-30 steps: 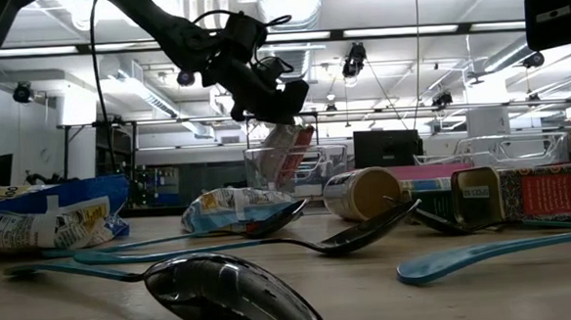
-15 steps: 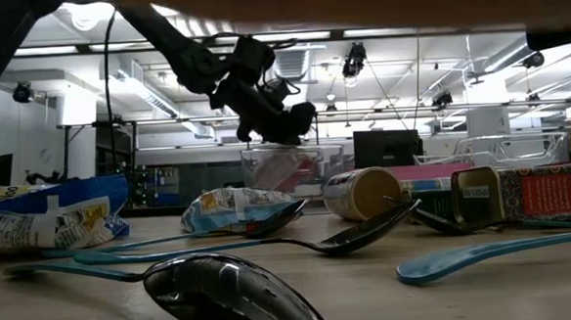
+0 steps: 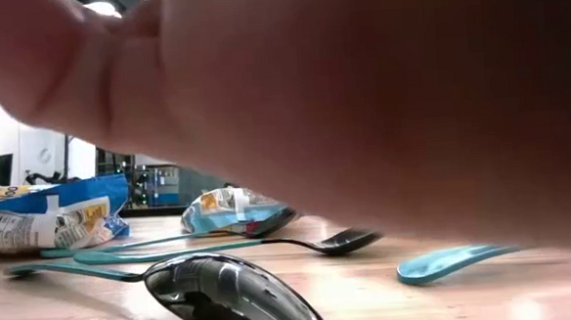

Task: Pick & Place Food Item
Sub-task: Put the green noodle pack into the left transparent bin, then put the dark blue noodle pack into the left transparent bin

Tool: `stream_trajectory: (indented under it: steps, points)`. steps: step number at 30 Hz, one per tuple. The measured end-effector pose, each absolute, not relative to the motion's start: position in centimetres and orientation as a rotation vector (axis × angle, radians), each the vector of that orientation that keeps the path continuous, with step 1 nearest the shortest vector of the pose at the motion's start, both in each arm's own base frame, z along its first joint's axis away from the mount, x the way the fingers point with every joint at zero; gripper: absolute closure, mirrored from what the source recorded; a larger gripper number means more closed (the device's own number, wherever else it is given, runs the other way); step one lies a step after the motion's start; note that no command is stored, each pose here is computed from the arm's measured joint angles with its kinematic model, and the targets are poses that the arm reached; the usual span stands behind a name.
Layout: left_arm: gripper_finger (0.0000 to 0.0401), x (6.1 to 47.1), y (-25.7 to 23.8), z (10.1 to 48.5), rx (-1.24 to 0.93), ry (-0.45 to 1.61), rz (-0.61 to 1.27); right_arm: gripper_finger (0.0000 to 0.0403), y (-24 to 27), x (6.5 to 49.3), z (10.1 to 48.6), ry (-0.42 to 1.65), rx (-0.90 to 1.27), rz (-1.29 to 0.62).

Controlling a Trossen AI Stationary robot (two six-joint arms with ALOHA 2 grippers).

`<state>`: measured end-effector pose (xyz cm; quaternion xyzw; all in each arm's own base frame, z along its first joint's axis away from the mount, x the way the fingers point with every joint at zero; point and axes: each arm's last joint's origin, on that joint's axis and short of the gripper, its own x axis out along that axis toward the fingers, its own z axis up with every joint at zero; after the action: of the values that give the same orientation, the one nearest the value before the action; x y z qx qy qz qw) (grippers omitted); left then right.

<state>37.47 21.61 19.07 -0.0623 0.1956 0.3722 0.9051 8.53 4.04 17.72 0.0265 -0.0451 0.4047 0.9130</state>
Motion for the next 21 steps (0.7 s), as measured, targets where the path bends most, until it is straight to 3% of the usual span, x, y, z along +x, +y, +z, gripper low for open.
stream_trajectory:
  steps: [15, 21]
  points:
    - [0.0195, 37.56, 21.62, 19.26, -0.134, 0.383, 0.738, 0.0197, 4.04, 8.53, 17.71, -0.092, 0.055, 0.834]
    - [0.0151, 37.56, 21.62, 19.28, -0.134, 0.382, 0.737, 0.0197, 4.04, 8.53, 17.71, -0.093, 0.055, 0.834]
